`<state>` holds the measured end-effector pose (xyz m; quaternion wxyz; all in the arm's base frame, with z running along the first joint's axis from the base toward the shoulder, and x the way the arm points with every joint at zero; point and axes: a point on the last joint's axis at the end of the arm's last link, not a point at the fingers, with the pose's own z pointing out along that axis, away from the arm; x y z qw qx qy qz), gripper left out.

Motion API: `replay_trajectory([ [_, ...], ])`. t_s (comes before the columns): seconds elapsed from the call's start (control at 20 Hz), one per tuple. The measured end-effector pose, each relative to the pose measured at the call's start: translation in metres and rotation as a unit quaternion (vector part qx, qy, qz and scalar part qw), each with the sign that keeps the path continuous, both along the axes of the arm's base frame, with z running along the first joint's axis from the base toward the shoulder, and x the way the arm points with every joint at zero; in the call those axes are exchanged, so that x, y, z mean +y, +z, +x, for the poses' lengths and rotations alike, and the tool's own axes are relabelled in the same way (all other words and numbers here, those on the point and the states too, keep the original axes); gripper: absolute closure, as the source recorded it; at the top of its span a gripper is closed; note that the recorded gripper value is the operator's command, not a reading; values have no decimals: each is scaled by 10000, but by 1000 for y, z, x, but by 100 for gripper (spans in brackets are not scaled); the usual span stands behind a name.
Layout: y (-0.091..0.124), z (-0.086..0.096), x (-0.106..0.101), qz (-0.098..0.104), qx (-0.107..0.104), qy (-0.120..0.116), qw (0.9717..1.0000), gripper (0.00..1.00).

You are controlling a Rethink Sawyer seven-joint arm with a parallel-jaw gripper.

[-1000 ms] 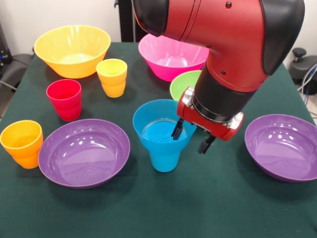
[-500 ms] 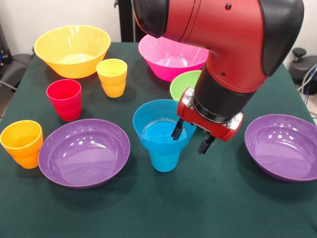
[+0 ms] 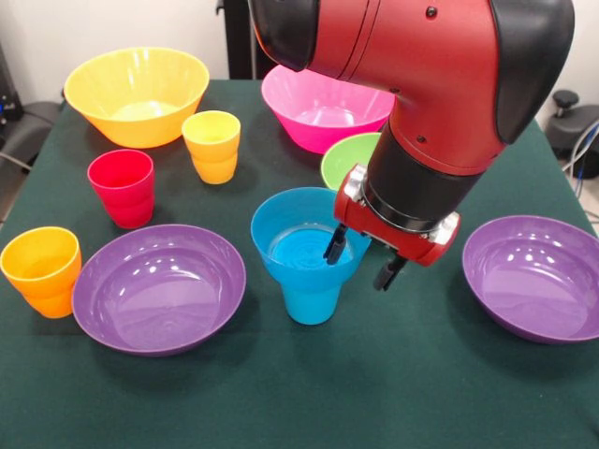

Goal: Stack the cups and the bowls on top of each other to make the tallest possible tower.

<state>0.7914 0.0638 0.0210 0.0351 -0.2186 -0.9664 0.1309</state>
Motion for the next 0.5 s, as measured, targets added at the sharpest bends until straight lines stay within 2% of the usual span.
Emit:
replay_trajectory([
  [0.1, 1, 0, 0, 0, 23, -6, 10000, 0],
  [0.5, 13, -7, 2, 13, 405, -117, 9991, 0],
])
